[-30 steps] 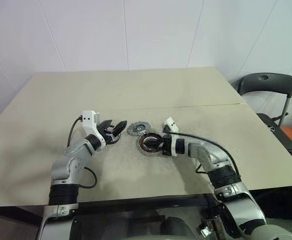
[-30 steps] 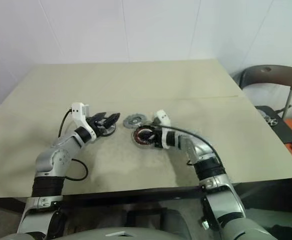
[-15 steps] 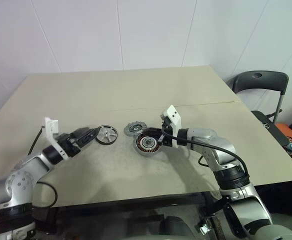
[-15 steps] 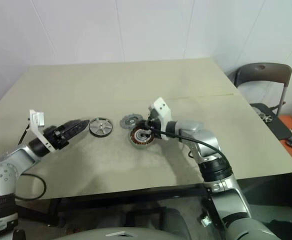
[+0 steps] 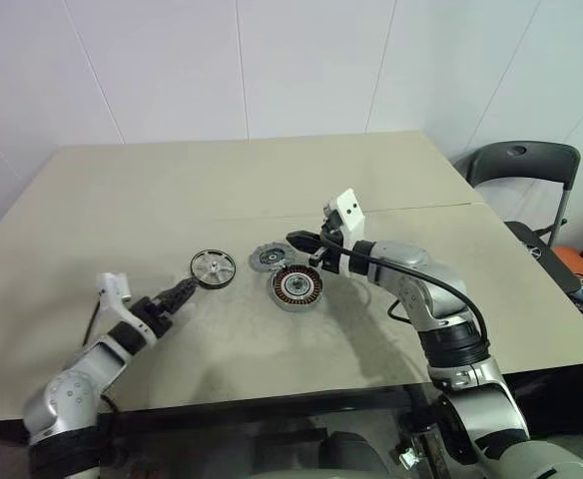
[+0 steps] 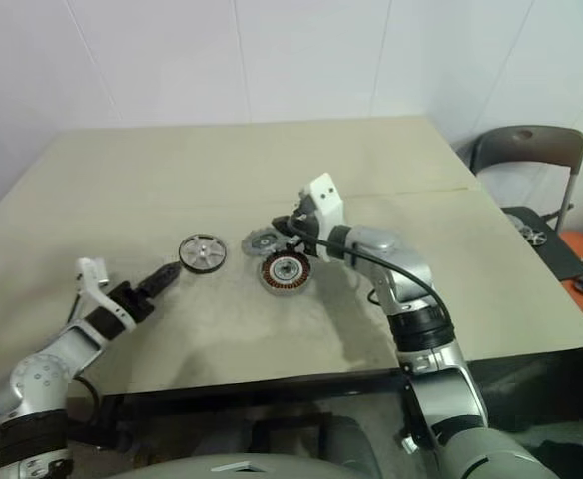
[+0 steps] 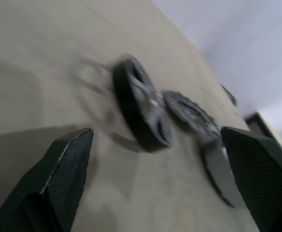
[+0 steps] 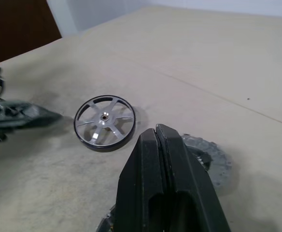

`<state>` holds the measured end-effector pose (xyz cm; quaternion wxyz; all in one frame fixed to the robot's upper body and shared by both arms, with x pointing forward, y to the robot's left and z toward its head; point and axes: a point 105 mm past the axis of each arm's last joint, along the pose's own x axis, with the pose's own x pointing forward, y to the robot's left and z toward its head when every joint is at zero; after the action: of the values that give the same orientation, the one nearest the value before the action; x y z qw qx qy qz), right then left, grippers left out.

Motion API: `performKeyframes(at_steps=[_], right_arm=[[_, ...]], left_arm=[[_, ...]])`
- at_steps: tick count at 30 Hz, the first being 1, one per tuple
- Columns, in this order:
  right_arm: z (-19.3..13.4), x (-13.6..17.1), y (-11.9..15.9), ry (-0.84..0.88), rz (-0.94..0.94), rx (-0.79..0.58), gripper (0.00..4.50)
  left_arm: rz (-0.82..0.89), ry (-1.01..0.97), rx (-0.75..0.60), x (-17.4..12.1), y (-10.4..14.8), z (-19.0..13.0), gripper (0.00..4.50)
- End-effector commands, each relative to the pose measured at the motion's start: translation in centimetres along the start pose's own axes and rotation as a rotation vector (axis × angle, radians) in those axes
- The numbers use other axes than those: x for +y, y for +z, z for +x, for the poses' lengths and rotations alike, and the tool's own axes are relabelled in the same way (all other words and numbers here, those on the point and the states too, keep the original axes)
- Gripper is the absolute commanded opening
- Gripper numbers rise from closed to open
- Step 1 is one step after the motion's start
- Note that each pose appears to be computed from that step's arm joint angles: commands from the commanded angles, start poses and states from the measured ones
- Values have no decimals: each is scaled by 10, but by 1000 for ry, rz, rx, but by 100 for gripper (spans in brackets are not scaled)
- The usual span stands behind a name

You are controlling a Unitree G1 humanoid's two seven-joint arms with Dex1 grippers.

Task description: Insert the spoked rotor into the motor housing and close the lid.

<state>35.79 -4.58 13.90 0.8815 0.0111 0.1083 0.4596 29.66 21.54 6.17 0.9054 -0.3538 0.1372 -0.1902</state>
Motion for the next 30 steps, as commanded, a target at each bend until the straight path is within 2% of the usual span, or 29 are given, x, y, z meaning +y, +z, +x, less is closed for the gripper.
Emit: performKeyframes(at_steps=[1,10,18,21,28,30], right_arm=[[0,5,11,21,-37,-19,2],[-7,-1,-1,-11,-52,18,2],[-8,0,-4,-19,-58,29,2],[-7,0,-5,-19,-59,33,0],[-2,3,-7,-12,-66,43,0],[-1,3,-7,-7,-67,45,0]], left_arm=[[27,-20,0,-8,3,14,450],[10,71,24,10,0,29,450],[-9,101,17,13,1,37,450],[-16,107,8,14,3,38,395],[-30,161,4,23,6,36,156],[-18,223,7,33,7,36,156]])
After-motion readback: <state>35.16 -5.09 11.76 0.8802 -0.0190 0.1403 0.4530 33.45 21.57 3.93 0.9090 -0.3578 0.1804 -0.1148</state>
